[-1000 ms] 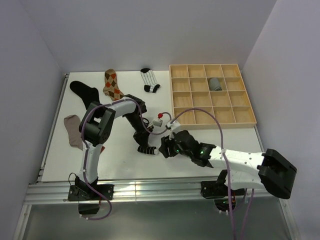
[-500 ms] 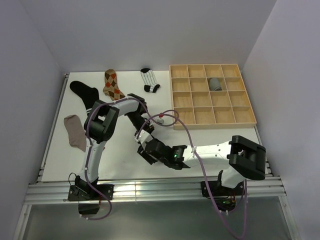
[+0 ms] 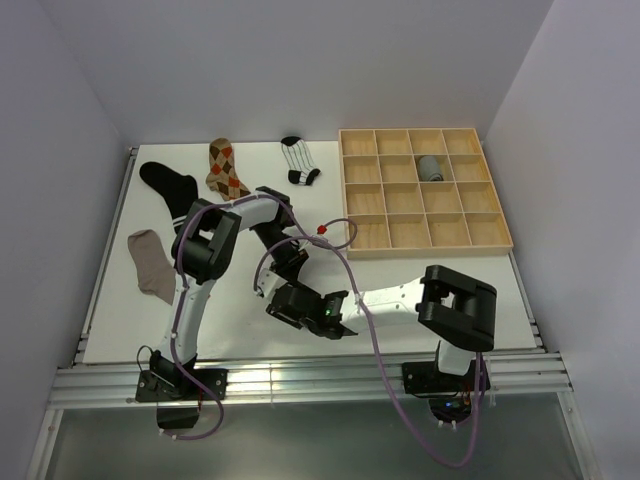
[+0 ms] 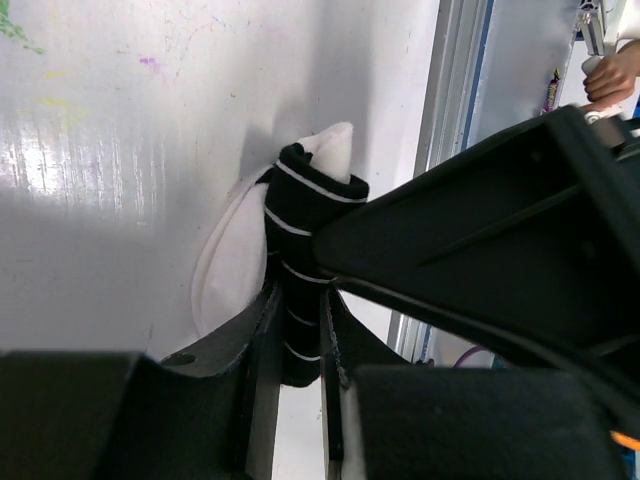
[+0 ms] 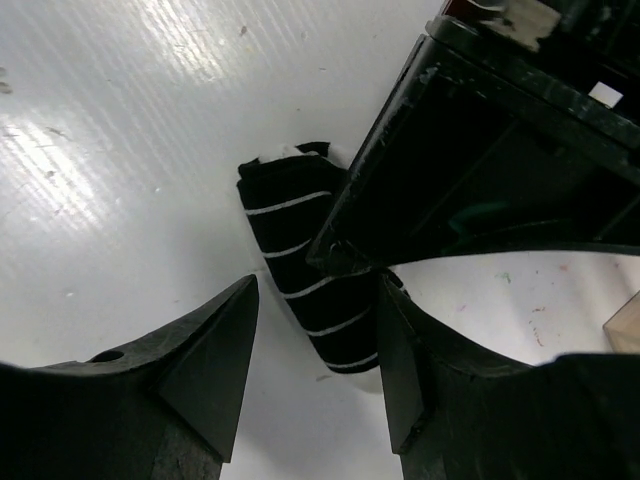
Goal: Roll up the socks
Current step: Roll the sock at the center of the board.
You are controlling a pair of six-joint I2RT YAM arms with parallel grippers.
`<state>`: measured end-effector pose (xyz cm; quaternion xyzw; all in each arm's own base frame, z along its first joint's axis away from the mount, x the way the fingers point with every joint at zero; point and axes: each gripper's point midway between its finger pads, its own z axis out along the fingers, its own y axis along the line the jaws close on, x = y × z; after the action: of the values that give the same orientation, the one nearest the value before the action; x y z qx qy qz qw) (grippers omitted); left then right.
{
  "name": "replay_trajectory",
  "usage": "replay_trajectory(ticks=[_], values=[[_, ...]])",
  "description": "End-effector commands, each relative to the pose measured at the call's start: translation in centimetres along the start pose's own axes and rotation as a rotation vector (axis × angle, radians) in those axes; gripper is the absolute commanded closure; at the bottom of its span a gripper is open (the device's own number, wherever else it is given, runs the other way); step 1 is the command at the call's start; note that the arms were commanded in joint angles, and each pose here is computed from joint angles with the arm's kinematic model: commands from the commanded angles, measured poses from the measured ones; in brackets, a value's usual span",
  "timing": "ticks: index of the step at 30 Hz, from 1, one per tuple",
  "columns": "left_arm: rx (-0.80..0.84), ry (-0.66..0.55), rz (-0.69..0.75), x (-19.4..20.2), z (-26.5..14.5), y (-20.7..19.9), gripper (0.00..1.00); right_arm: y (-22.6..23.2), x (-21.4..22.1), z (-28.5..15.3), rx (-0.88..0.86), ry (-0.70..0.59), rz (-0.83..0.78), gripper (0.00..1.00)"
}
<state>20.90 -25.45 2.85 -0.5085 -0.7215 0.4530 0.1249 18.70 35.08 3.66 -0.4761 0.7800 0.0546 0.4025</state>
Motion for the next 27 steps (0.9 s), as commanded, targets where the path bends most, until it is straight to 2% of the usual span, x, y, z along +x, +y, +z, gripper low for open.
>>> replay_trajectory(ticks=[1,6,10,13,20,23,27], values=[[-0.104,0.102,0.069,1.8,0.6,4.5,0.98,-0.3,-0.8,0.6,0.039,0.004,-0.044,0.43],[-0.089,0.115,0.066,2.0,0.5,4.2,0.95,-0.3,0.4,1.8,0.049,0.046,-0.061,0.43],[-0.068,0.128,0.077,2.2,0.4,3.9,0.89,-0.5,2.1,2.7,0.042,0.112,-0.070,0.43],[-0.076,0.123,0.088,1.9,0.1,3.7,0.81,-0.6,3.0,3.4,0.024,0.150,-0.062,0.43],[-0.095,0.090,0.116,0.7,-1.0,3.2,0.65,0.0,4.7,4.5,-0.049,0.226,-0.029,0.60],[-0.103,0.073,0.128,0.1,-1.3,2.9,0.61,0.2,5.1,4.5,-0.073,0.245,-0.018,0.69],[-0.133,-0.005,0.140,-1.8,-3.0,3.0,0.59,0.5,5.6,4.5,-0.118,0.271,0.007,0.77]])
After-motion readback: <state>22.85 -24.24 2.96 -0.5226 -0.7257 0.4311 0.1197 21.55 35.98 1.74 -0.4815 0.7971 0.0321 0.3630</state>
